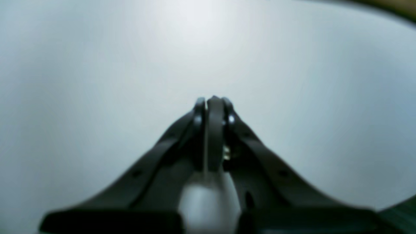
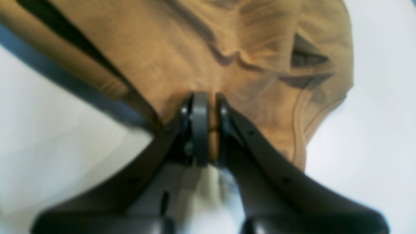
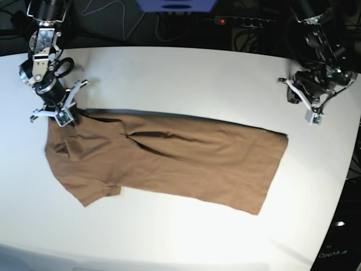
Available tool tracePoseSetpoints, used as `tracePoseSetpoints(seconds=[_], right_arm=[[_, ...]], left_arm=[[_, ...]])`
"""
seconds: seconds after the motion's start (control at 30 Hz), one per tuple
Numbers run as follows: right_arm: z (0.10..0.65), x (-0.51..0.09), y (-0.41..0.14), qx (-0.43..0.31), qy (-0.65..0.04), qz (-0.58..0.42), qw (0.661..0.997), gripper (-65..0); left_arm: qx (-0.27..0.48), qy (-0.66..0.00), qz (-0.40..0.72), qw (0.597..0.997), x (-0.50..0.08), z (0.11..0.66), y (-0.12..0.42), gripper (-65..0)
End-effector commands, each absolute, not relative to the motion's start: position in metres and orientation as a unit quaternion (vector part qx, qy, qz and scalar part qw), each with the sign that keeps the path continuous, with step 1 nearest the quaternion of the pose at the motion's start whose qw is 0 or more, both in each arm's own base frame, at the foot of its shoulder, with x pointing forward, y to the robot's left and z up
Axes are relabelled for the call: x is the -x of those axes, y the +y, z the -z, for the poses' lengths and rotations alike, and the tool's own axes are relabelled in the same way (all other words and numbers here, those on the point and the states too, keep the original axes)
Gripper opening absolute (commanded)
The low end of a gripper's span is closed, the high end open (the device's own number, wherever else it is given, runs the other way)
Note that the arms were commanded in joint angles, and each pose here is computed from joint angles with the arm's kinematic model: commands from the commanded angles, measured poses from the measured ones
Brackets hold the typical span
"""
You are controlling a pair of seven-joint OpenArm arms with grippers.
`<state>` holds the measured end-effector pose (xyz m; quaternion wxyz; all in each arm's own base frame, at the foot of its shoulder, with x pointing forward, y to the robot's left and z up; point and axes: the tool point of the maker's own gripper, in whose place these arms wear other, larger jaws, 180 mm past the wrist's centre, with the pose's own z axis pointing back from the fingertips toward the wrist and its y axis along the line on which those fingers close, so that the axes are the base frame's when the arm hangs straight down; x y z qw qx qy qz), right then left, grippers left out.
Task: Fold the T-shirt properly
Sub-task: 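Drag the folded shirt with both grippers toward the robot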
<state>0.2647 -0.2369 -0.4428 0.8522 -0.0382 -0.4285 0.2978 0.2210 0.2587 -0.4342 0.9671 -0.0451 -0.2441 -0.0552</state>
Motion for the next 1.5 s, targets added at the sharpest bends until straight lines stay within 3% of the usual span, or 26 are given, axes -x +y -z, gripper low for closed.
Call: tracePoseSetpoints(seconds=[0.0, 0.17, 0.33, 0.57, 0.7, 1.07, 1.47], right_arm=[[0.457, -0.252, -0.243, 0.048, -0.380, -0.317, 0.868, -61.7], [0.457, -0.253, -0.243, 0.049, -0.381, -0.317, 0.867, -61.7], [0.457, -0.253, -0.243, 0.049, -0.381, -0.317, 0.867, -61.7], [0.455, -0.257, -0.243, 0.050, -0.384, -0.318, 0.865, -61.7], [0.454, -0.259, -0.243, 0.052, -0.385, -0.318, 0.865, -61.7], [0.452, -0.260, -0.246, 0.054, -0.386, -0.319, 0.864, -61.7], [0.454, -0.258, -0.245, 0.053, -0.384, -0.318, 0.865, -61.7]], left_arm=[[0.026, -0.276, 0.064, 0.959, -0.244, 0.411, 0.266, -62.5], [-0.015, -0.322, 0.085, 0.943, -0.292, 0.355, 0.273, -62.5], [-0.008, -0.368, 0.115, 0.923, -0.340, 0.320, 0.252, -62.5], [0.071, -0.371, 0.210, 0.902, -0.385, 0.340, 0.171, -62.5], [0.107, -0.341, 0.227, 0.906, -0.395, 0.367, 0.142, -62.5], [0.091, -0.300, 0.196, 0.929, -0.377, 0.397, 0.174, -62.5], [0.081, -0.306, 0.156, 0.936, -0.365, 0.406, 0.207, -62.5]])
